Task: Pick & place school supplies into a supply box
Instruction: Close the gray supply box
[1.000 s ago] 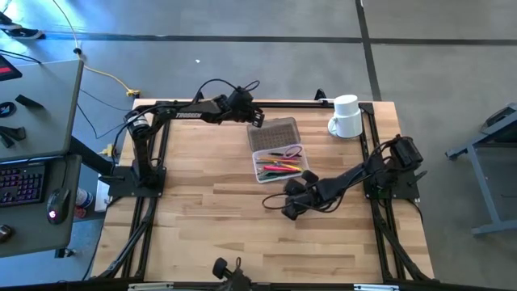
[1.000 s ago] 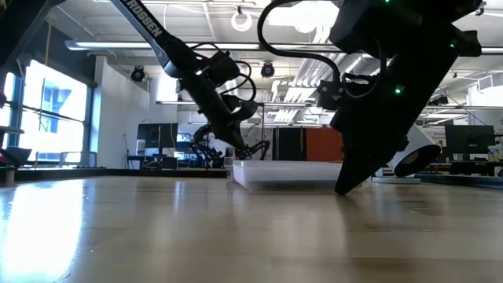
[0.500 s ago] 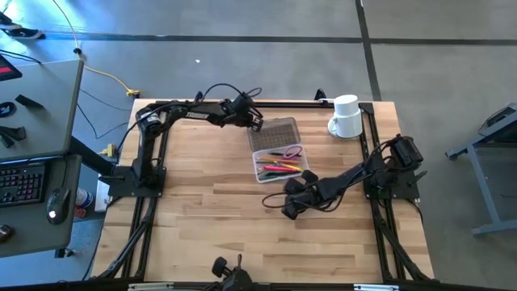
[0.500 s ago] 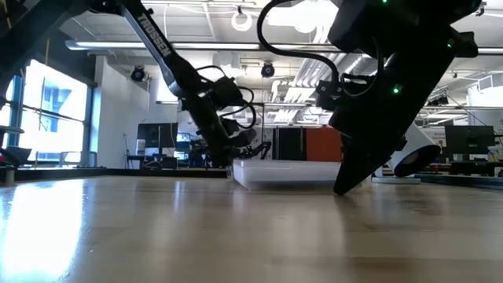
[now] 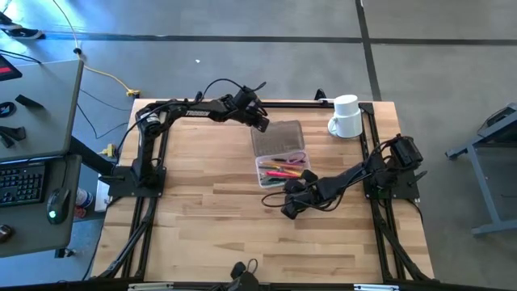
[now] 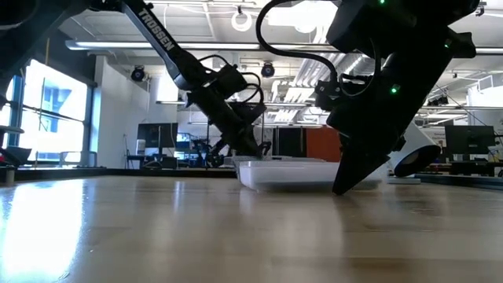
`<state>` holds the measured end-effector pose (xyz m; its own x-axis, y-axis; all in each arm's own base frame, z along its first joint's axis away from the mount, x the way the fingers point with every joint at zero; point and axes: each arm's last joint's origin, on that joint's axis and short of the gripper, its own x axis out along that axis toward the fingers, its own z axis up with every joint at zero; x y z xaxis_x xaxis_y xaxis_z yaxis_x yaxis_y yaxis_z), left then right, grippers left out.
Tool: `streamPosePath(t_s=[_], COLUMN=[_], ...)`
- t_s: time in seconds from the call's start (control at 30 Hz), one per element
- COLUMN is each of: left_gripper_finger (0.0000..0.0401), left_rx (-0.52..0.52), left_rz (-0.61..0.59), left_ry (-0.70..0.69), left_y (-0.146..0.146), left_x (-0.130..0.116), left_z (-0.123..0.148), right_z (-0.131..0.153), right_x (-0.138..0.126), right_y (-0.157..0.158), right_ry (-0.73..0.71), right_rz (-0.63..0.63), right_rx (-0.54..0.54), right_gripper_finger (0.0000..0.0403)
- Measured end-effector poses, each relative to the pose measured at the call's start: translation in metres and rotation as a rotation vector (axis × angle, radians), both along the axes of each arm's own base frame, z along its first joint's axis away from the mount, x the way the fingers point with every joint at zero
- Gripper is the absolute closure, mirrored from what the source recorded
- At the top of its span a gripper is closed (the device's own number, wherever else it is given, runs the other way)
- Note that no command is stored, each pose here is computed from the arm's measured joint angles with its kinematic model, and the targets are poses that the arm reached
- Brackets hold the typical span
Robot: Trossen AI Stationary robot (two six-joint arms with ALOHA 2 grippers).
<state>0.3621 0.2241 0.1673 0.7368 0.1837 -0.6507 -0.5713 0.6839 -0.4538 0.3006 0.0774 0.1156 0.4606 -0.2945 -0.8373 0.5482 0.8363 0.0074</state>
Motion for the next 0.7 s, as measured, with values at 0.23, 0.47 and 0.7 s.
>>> streamPosePath(t_s=[0.23, 0.47, 0.7], left_gripper_finger=[0.0386, 0.0389, 0.0389], left_rx=[-0.027, -0.014, 0.051], left_rz=[-0.064, -0.061, 0.12], left_ry=[-0.02, -0.018, 0.173], left_y=[-0.01, -0.013, -0.007], left_x=[0.01, 0.011, -0.002], left_z=[0.008, 0.013, 0.003], right_z=[0.0, 0.0, 0.001], right_x=[0.0, 0.001, 0.0], right_y=[0.0, 0.0, 0.007], right_ry=[-0.002, -0.005, -0.01], right_rz=[0.0, -0.012, 0.015], right_rx=[0.011, 0.036, 0.051], right_gripper_finger=[0.0403, 0.0403, 0.0403])
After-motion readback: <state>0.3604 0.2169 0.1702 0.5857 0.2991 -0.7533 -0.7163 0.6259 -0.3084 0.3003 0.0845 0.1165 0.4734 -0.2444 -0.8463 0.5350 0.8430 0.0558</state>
